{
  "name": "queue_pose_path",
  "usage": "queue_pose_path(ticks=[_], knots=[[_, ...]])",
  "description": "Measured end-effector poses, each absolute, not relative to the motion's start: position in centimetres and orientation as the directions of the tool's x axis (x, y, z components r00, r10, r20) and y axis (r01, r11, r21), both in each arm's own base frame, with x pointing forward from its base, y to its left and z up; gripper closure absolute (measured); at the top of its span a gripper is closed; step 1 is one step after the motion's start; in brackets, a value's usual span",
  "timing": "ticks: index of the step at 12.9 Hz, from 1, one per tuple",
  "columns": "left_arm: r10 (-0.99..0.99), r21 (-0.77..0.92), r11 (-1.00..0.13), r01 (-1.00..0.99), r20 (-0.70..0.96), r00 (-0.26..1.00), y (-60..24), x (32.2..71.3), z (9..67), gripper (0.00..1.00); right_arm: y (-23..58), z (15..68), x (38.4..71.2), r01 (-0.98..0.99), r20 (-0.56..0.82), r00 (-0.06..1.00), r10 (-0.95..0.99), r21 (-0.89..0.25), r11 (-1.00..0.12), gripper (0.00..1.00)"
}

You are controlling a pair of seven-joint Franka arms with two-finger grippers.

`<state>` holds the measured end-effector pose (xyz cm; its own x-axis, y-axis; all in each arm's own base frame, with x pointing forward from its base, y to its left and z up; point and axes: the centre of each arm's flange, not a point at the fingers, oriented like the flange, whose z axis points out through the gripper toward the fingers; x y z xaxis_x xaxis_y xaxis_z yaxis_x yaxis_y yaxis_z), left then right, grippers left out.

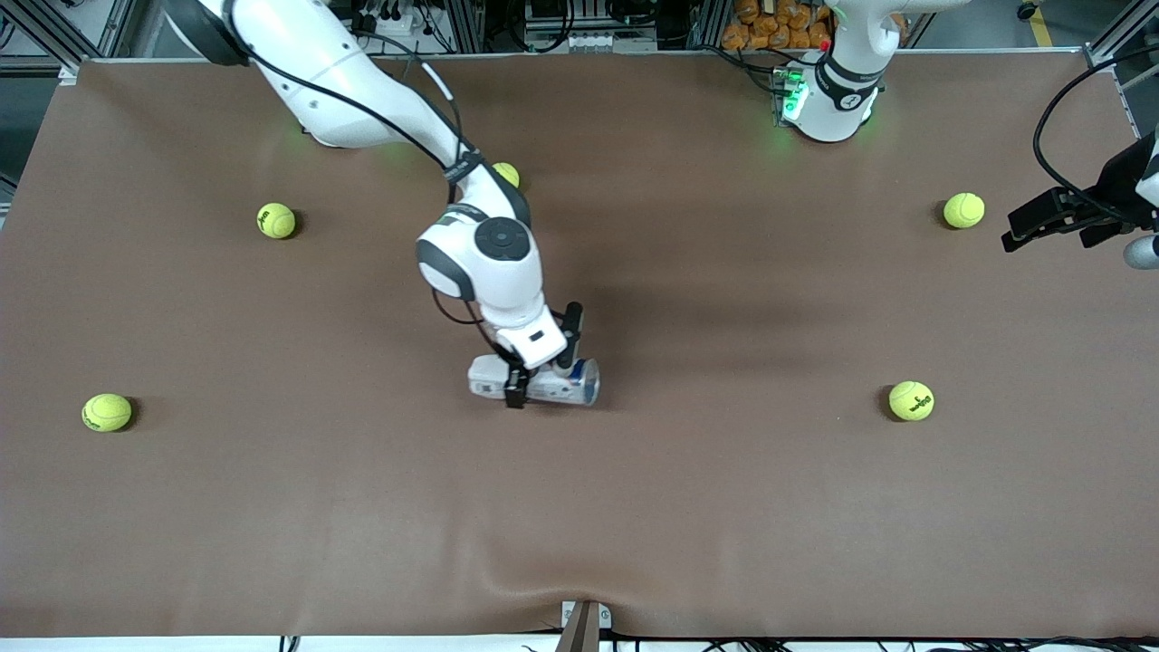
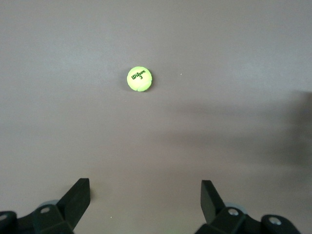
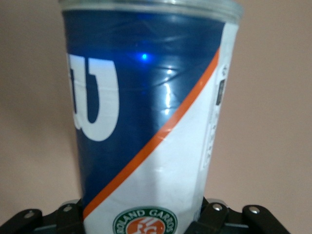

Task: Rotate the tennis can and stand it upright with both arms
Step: 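Lower the can lying on its side onto the table middle, then open the right gripper and withdraw while the left gripper reaches the can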

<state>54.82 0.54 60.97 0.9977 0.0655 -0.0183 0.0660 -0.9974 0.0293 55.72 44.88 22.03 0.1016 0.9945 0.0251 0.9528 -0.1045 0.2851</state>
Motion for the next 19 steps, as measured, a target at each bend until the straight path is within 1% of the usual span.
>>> queue_pose_path(ticks=[1,4,5,6,7,8,9,13,15,19], knots=[[0.065,0.029,-0.997,0.066,-0.018,0.998,0.5,54.8,61.0,0.00,46.1,21.2,54.9,0.955,0.022,0.083,0.996,0.283,-0.086,0.30],[0.066,0.036,-0.997,0.066,-0.019,0.998,0.5,54.8,60.9,0.00,48.6,19.9,53.6,0.947,0.002,0.075,0.997,0.312,-0.072,0.29],[0.066,0.039,-0.997,0.066,-0.020,0.998,0.4,54.8,60.9,0.00,49.2,19.7,53.3,0.943,-0.008,0.072,0.997,0.325,-0.066,0.26],[0.066,0.040,-0.997,0.067,-0.020,0.998,0.4,54.8,60.9,0.00,49.6,19.5,53.0,0.941,-0.013,0.069,0.998,0.333,-0.061,0.26],[0.066,0.040,-0.997,0.067,-0.021,0.998,0.4,54.9,60.9,0.00,49.7,19.5,53.0,0.940,-0.016,0.067,0.998,0.338,-0.058,0.19],[0.066,0.040,-0.997,0.067,-0.023,0.998,0.4,54.9,60.8,0.00,49.8,19.5,53.0,0.939,-0.016,0.066,0.998,0.339,-0.057,0.08],[0.066,0.040,-0.997,0.067,-0.024,0.998,0.4,55.0,60.7,0.00,49.9,19.6,53.0,0.938,-0.015,0.066,0.998,0.342,-0.057,0.00],[0.066,0.047,-0.997,0.067,-0.026,0.997,0.4,55.0,60.6,0.00,50.7,20.4,52.8,0.936,-0.017,0.061,0.998,0.348,-0.051,0.00],[0.067,0.072,-0.995,0.069,-0.030,0.997,0.1,55.1,60.5,0.00,51.4,21.6,52.4,0.935,-0.030,0.067,0.997,0.351,-0.052,0.00],[0.069,0.153,-0.985,0.078,-0.066,0.995,-0.8,55.9,58.8,0.00,52.4,25.3,51.6,0.921,0.004,0.165,0.986,0.358,-0.155,0.00]])
